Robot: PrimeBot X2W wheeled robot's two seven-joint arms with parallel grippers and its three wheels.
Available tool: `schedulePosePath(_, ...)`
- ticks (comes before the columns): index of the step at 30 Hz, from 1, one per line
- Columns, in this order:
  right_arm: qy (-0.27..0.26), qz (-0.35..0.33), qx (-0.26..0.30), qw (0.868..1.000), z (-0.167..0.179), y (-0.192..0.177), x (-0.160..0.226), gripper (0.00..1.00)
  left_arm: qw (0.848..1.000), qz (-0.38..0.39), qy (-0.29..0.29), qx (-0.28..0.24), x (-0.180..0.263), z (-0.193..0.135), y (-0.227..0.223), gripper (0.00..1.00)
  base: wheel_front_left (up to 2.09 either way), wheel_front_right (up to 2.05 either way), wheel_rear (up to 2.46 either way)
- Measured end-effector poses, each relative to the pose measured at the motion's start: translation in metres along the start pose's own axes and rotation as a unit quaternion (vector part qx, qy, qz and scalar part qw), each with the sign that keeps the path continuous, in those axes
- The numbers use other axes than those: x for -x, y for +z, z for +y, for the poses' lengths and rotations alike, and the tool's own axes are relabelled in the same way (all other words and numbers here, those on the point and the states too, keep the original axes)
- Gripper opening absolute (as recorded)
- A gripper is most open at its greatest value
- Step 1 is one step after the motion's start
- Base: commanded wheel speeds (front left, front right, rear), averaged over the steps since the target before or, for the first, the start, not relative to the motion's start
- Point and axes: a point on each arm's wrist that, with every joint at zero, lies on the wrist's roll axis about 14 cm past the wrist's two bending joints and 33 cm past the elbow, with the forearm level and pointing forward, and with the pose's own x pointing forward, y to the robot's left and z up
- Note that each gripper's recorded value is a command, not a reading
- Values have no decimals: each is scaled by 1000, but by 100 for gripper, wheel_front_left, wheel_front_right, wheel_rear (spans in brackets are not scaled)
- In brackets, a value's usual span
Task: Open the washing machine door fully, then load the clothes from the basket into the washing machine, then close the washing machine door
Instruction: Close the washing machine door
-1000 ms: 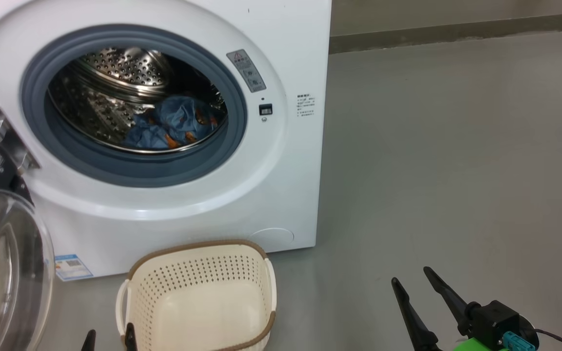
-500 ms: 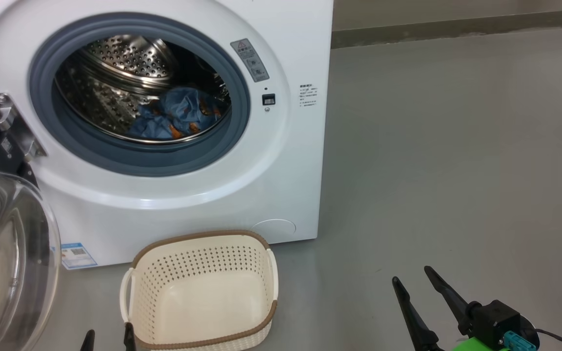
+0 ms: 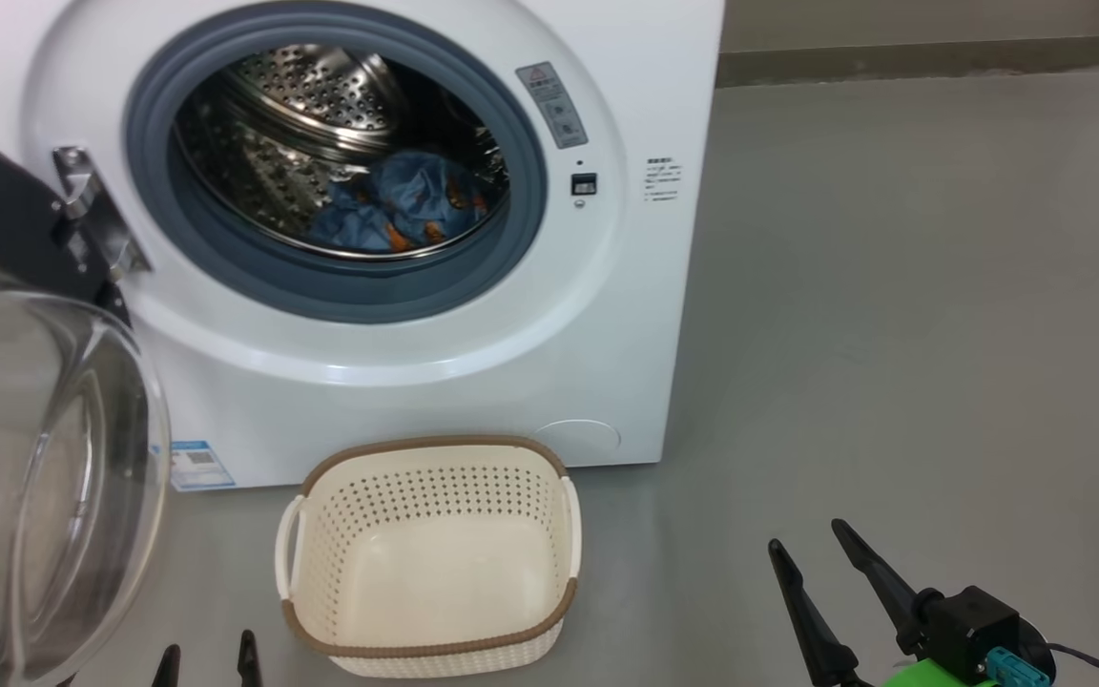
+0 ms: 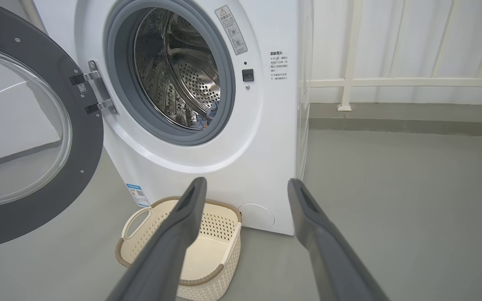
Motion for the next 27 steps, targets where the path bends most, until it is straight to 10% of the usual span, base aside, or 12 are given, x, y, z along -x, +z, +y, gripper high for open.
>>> schedulePosePath(27, 167, 16, -8, 986, 103, -13, -53, 100, 985, -26, 170, 17, 67, 94, 7, 100, 0, 0, 0)
